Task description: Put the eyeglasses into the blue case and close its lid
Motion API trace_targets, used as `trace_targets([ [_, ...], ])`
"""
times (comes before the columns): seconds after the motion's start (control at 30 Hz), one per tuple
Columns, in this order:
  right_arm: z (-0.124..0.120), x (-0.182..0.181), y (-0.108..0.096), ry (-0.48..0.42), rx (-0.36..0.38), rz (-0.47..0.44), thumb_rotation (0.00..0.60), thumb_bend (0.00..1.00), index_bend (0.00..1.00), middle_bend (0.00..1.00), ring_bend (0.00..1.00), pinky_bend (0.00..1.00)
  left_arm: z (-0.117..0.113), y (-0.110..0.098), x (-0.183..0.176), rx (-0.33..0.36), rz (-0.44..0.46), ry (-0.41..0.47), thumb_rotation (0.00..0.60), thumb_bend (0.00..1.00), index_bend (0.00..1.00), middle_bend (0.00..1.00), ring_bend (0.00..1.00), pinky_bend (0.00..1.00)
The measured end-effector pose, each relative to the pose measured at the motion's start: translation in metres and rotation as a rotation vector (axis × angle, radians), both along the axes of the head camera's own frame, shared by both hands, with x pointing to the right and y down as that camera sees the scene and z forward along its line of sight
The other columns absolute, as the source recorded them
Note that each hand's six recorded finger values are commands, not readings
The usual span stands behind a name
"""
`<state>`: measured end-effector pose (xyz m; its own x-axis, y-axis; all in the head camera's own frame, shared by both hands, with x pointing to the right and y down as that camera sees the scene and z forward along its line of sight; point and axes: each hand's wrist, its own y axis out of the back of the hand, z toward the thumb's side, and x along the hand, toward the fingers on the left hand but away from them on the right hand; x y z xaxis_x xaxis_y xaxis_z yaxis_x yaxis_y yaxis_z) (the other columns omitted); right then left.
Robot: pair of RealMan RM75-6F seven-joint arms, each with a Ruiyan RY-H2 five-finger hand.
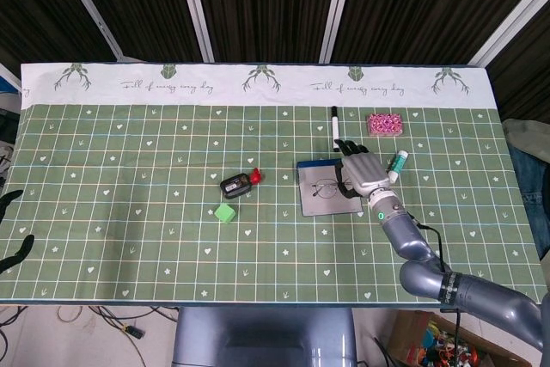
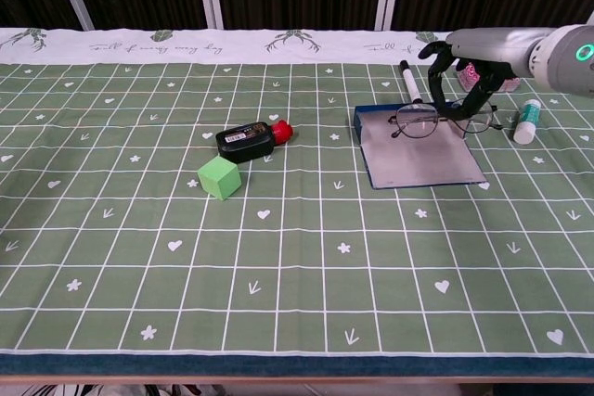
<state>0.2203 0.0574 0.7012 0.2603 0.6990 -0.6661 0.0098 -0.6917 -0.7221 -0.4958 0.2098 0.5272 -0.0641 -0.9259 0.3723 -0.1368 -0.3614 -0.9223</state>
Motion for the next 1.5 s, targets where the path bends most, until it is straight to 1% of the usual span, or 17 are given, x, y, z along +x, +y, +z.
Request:
trace_targets([
  [0.13,0.008,-0.003,-0.003,-0.015,-0.025,-0.023,0.6,0.51,0.69,0.0,0.0,0.14,0.0,0.0,0.0,0.001,-0.001,0.0,0.6,0.32,0.15,0.0,0.0,0.0],
  [0.37,0.017,-0.009,-0.006,-0.037,-0.046,-0.072,0.6,0.51,0.69,0.0,0.0,0.14,0.0,0.0,-0.001,-0.001,-0.003,-0.002,0.6,0.32,0.15,0.0,0.0,0.0],
  [0.53,0.025,-0.007,-0.011,-0.031,-0.052,-0.099,0.6,0.51,0.69,0.0,0.0,0.14,0.0,-0.001,-0.002,0.001,-0.004,-0.003,0.6,0.32,0.15,0.0,0.0,0.0],
  [0.93,0.045,0.002,-0.022,-0.016,-0.073,-0.071,0.6,0.51,0.69,0.0,0.0,0.14,0.0,-0.001,-0.003,0.0,-0.006,-0.007,0.6,0.32,0.15,0.0,0.0,0.0],
  [1.5,0.06,0.0,-0.027,-0.011,-0.081,-0.06,0.6,0.51,0.69,0.0,0.0,0.14,0.001,-0.002,-0.003,-0.002,-0.004,-0.01,0.6,0.32,0.15,0.0,0.0,0.0],
])
